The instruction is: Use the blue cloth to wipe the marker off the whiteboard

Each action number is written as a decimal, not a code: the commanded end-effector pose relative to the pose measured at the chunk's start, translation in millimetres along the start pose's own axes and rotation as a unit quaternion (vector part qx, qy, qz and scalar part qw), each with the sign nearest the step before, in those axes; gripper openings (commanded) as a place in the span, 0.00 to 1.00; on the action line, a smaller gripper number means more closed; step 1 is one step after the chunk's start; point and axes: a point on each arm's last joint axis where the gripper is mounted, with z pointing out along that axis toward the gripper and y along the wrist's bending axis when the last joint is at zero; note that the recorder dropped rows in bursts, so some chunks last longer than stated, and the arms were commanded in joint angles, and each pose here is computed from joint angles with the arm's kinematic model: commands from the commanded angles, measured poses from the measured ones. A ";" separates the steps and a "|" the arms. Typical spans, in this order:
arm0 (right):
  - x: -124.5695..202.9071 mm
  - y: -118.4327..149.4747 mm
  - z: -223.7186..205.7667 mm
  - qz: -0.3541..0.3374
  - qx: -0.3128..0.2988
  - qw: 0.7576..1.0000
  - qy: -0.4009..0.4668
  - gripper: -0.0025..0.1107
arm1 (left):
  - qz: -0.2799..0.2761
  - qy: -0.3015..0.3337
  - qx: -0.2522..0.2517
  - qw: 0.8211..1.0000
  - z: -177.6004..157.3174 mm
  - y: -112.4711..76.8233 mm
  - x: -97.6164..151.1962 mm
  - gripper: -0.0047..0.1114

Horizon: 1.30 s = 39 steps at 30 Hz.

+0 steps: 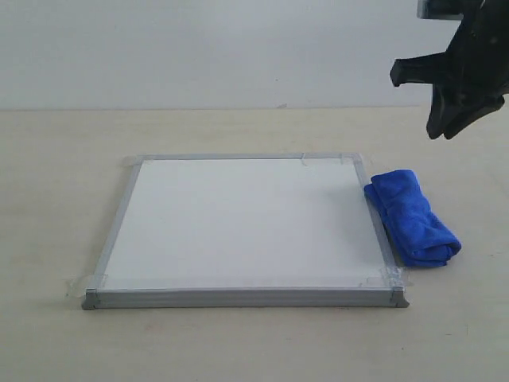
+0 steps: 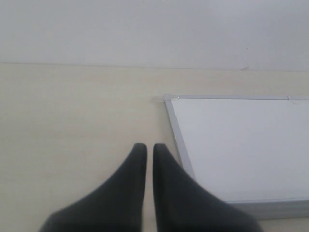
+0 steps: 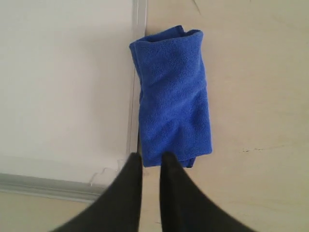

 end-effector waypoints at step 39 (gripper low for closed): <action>265.1 -5.1 -94.3 -0.074 -0.041 0.927 -0.365 0.02 | 0.002 -0.002 -0.002 1.000 0.0 0.2 0.5 0.08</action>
